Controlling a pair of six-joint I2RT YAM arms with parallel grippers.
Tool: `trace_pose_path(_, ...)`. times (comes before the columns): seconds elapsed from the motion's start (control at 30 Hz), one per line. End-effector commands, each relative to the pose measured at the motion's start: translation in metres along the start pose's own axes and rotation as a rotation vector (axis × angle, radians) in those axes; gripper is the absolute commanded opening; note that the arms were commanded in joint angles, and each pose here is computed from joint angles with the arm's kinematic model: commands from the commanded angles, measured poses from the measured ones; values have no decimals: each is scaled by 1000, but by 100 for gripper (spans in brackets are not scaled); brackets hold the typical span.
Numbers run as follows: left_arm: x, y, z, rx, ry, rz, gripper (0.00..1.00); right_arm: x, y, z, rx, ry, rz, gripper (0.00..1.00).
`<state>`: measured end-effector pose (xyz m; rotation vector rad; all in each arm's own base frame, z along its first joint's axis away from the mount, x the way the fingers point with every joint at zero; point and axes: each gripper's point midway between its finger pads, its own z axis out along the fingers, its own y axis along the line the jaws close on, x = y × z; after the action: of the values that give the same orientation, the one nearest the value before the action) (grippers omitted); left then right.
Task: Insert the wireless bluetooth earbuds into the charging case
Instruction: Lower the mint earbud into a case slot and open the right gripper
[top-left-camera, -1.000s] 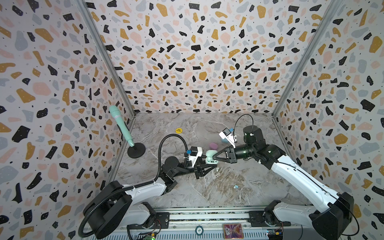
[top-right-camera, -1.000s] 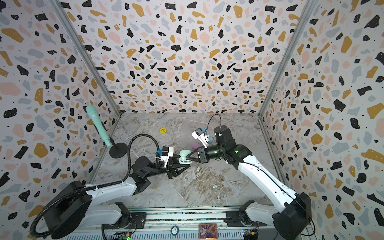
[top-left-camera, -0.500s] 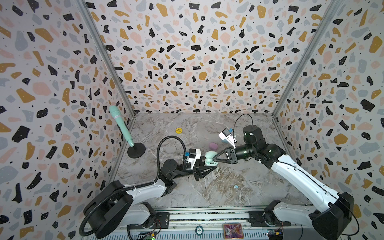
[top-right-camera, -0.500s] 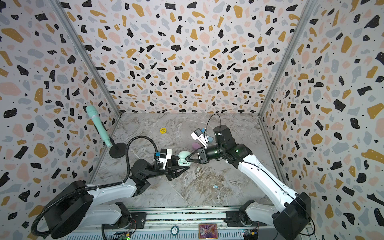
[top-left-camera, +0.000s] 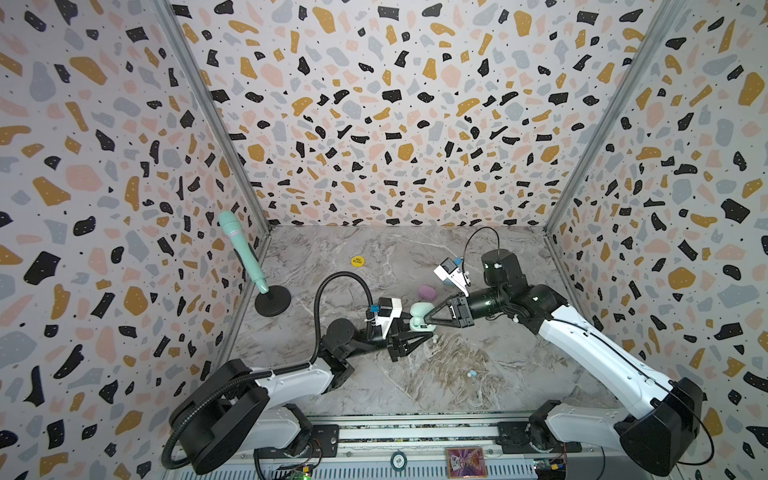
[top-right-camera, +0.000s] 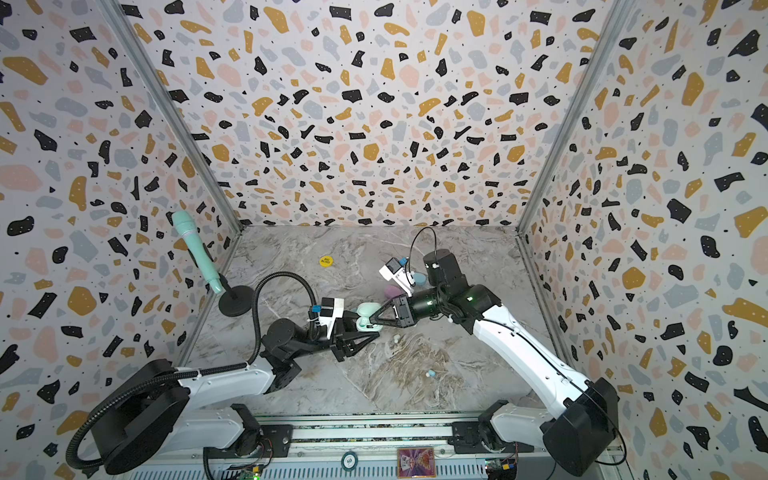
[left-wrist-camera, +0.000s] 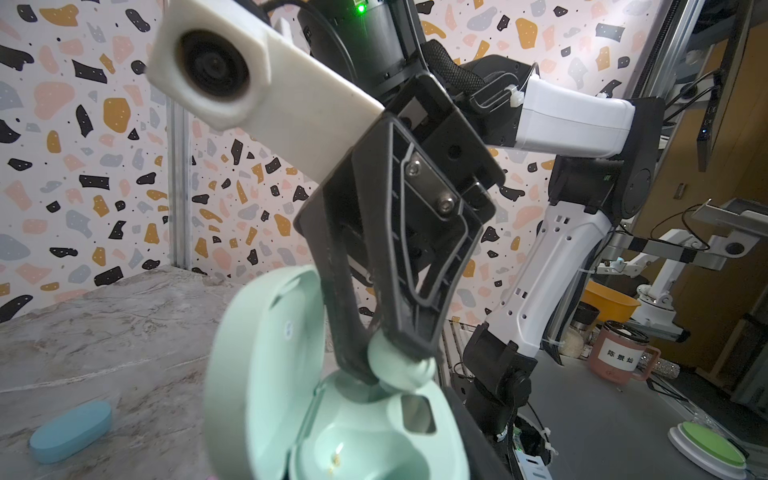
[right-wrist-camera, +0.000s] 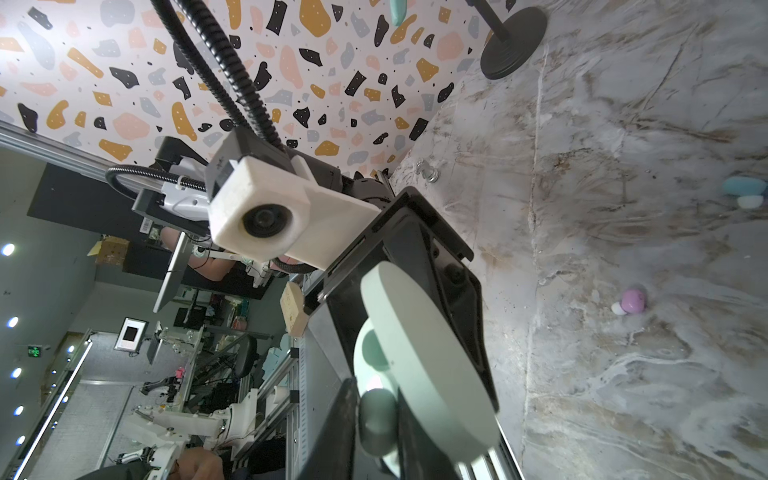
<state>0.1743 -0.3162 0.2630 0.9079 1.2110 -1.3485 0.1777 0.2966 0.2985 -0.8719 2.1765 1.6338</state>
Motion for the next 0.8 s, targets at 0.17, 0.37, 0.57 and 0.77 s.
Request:
trace_pose_path(0.17,-23,-33,0,129,-75,116,15,-23,-6,-5,99,-48,-48,36)
trace_pose_path(0.37,-20,-32,1,124,-62,112,15,-26,-5,-6,111,-53,-59,41)
trace_pose_path(0.57,-19,-30,2,109,-51,116,15,-27,-3,-8,132,-47,-75,47)
trace_pose_path(0.77,-17,-25,1,76,-49,119,15,-24,3,-16,158,-42,-88,58)
